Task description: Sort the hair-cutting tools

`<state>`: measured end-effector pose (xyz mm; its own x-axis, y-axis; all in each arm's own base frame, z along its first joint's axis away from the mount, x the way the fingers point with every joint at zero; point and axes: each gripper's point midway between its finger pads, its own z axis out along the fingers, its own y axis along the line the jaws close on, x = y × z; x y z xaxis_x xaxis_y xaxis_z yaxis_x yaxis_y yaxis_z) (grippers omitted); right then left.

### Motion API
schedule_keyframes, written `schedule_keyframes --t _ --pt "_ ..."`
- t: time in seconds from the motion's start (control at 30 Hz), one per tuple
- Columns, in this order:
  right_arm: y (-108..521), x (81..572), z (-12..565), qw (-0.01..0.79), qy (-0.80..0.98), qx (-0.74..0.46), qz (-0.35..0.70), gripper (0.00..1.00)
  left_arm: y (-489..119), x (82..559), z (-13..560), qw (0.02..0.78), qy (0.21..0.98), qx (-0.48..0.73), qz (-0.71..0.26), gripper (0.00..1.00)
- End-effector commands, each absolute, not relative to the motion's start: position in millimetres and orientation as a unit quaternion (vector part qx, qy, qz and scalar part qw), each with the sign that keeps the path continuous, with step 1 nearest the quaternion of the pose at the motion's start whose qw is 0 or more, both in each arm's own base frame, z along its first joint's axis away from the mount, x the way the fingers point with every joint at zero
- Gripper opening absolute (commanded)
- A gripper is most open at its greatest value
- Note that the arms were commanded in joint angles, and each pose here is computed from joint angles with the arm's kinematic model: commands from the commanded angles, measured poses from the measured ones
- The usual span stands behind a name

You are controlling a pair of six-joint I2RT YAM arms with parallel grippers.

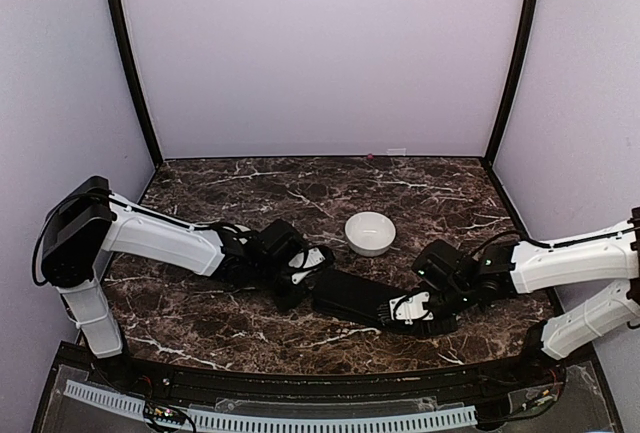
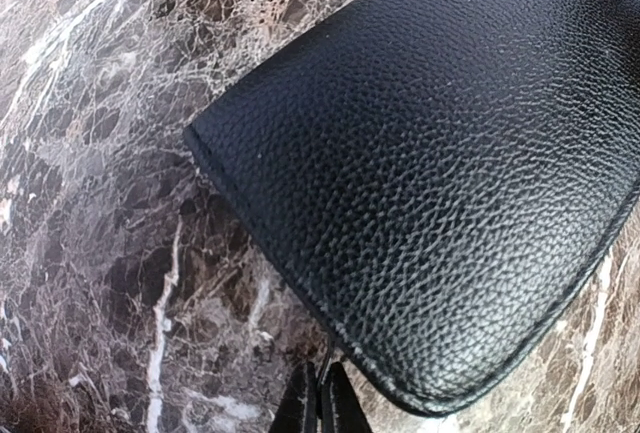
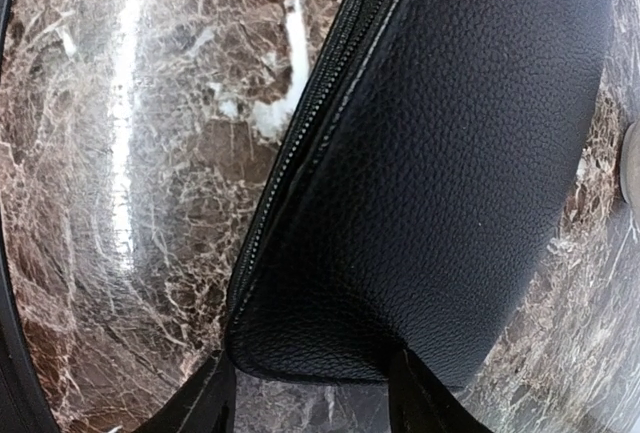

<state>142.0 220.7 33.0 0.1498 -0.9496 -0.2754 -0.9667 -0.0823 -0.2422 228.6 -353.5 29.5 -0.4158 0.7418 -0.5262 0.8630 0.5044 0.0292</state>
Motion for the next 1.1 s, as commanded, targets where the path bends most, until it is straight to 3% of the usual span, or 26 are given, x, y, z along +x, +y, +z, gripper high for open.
schedule_keyframes --t 0.0,0.33,0.73,1.07 --pt "219 137 21 0.163 0.648 -0.744 0.028 0.51 -347 226 33 0.246 0.830 0.488 -0.116 0.00" --pt "280 160 113 0.253 0.607 -0.750 0.070 0.56 -349 225 39 0.250 0.830 0.481 -0.135 0.00" --pt "327 167 77 0.269 0.581 -0.761 0.105 0.55 -345 225 37 0.243 0.834 0.476 -0.138 0.00" --pt "308 158 19 0.206 0.598 -0.770 0.091 0.53 -333 209 38 0.239 0.834 0.465 -0.175 0.00"
